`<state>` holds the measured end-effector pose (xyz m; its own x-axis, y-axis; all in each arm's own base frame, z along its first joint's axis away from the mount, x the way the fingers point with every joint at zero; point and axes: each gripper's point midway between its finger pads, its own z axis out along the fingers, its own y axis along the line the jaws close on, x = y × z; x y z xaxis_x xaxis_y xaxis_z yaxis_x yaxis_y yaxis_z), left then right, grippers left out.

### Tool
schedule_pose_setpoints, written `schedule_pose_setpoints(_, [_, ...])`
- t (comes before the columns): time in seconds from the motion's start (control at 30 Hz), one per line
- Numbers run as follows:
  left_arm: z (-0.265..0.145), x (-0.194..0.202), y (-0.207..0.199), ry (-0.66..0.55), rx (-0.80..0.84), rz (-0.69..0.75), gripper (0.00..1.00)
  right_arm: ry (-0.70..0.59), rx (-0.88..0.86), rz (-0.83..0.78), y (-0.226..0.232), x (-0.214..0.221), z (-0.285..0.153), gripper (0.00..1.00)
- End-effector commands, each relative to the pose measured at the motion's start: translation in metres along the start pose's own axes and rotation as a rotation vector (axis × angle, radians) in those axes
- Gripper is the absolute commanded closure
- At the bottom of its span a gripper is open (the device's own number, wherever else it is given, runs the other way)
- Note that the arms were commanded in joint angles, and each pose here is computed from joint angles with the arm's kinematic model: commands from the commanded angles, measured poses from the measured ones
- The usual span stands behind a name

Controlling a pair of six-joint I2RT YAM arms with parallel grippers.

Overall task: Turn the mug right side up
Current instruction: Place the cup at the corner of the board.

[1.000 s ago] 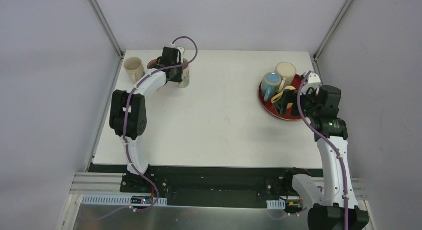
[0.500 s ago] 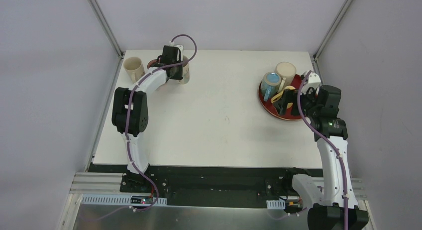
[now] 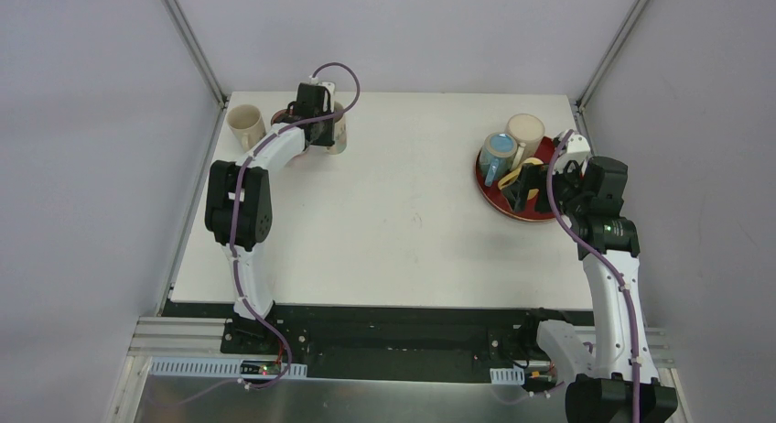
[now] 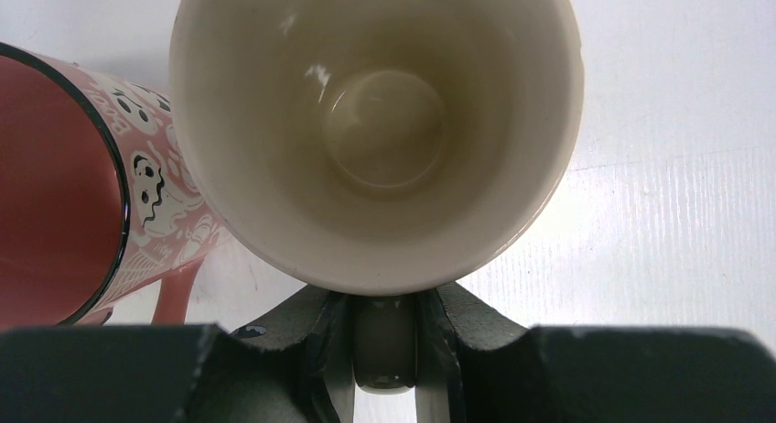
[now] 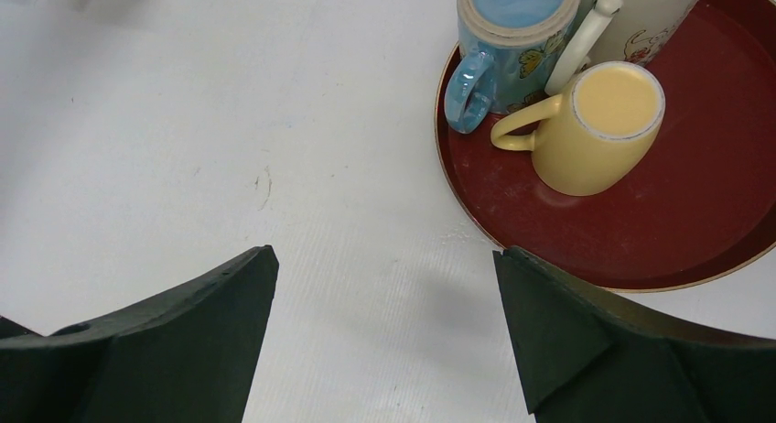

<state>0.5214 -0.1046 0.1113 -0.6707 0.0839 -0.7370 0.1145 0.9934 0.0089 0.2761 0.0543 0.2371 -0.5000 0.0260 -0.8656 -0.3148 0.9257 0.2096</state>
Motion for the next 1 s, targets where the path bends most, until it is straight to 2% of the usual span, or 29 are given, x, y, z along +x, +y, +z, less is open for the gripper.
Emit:
schedule_pose_setpoints(0.0, [-0.007,-0.027,0.009,-0.076,-0.030,-0.022,0.89,-0.042,-0.018,-0.003,0.002,-0.009,0.000,0.02])
schedule_pose_setpoints(0.13, [-0.009,-0.027,0.010,-0.078,-0.030,-0.028,0.79,-0.043,-0.020,-0.003,0.003,-0.010,0.000,0.01])
schedule_pose_setpoints(0.3, [-0.012,-0.026,0.009,-0.075,-0.023,-0.026,0.50,-0.043,-0.020,-0.002,0.002,-0.010,0.000,0.02])
schedule_pose_setpoints(0.4, [-0.016,-0.028,0.008,-0.080,-0.019,-0.033,0.41,-0.041,-0.017,0.001,0.002,-0.009,0.000,0.02])
schedule_pose_setpoints(0.73, [-0.033,-0.033,0.004,-0.098,0.011,-0.046,0.03,-0.034,-0.016,0.007,0.001,-0.008,0.001,0.01])
schedule_pose_setpoints(0.97, [-0.056,-0.043,-0.008,-0.130,0.074,-0.048,0.01,-0.024,-0.016,0.017,0.000,-0.008,0.003,0.02])
